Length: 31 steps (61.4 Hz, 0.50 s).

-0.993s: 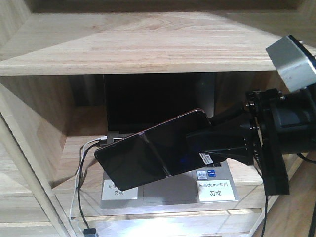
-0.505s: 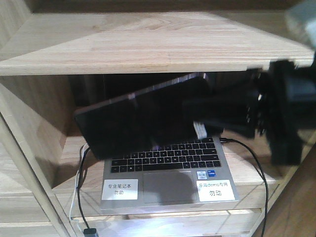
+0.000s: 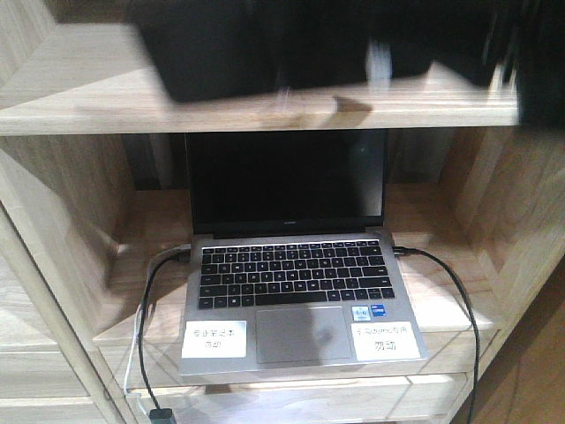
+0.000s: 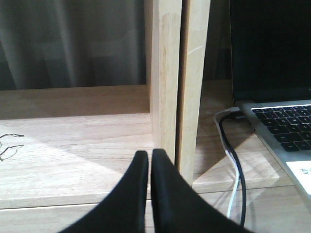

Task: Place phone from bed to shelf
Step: 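Raise the phone with the right gripper up onto the shelf above the laptop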

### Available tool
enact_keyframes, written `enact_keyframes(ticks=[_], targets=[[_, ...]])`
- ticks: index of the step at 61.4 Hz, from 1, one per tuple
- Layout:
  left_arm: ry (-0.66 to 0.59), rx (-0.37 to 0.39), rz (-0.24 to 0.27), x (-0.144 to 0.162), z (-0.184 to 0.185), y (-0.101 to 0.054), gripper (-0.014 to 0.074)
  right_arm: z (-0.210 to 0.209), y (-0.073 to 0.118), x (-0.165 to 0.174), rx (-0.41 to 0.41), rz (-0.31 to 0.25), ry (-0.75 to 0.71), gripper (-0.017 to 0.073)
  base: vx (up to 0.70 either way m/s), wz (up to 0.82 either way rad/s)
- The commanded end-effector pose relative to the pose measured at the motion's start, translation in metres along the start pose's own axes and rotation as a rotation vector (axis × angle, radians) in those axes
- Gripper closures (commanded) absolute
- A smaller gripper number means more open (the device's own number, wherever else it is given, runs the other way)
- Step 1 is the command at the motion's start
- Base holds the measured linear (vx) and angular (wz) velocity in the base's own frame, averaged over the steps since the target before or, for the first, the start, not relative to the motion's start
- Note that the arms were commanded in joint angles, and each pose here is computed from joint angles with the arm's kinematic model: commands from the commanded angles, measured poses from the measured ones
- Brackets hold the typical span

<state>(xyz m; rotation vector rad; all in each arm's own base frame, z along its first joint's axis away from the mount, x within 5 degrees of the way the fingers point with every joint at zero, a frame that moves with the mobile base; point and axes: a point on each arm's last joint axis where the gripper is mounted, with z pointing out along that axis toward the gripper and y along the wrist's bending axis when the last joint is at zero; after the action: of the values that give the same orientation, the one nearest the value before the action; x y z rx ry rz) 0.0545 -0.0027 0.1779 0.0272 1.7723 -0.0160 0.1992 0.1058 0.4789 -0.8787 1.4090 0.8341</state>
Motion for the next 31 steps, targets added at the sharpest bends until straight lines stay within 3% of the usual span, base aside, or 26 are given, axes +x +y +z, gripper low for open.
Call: enact_keyframes(ticks=[1, 10, 24, 31], targets=[[-0.075, -0.005, -0.010, -0.006, 0.000, 0.001, 0.0593, -0.005, -0.004, -0.027, 0.087, -0.008, -0.127, 0.0560, 0.00, 0.00], [-0.075, -0.005, -0.010, -0.006, 0.000, 0.001, 0.0593, 0.004, -0.018, -0.035, 0.089, -0.012, -0.136, 0.0560, 0.00, 0.00], [-0.075, -0.005, -0.010, -0.006, 0.000, 0.001, 0.0593, 0.027, -0.047, -0.045, 0.073, 0.051, -0.151, 0.0560, 0.00, 0.00], [-0.075, -0.005, -0.010, -0.006, 0.000, 0.001, 0.0593, 0.045, -0.055, -0.048, 0.031, 0.055, -0.154, 0.0560, 0.00, 0.00]])
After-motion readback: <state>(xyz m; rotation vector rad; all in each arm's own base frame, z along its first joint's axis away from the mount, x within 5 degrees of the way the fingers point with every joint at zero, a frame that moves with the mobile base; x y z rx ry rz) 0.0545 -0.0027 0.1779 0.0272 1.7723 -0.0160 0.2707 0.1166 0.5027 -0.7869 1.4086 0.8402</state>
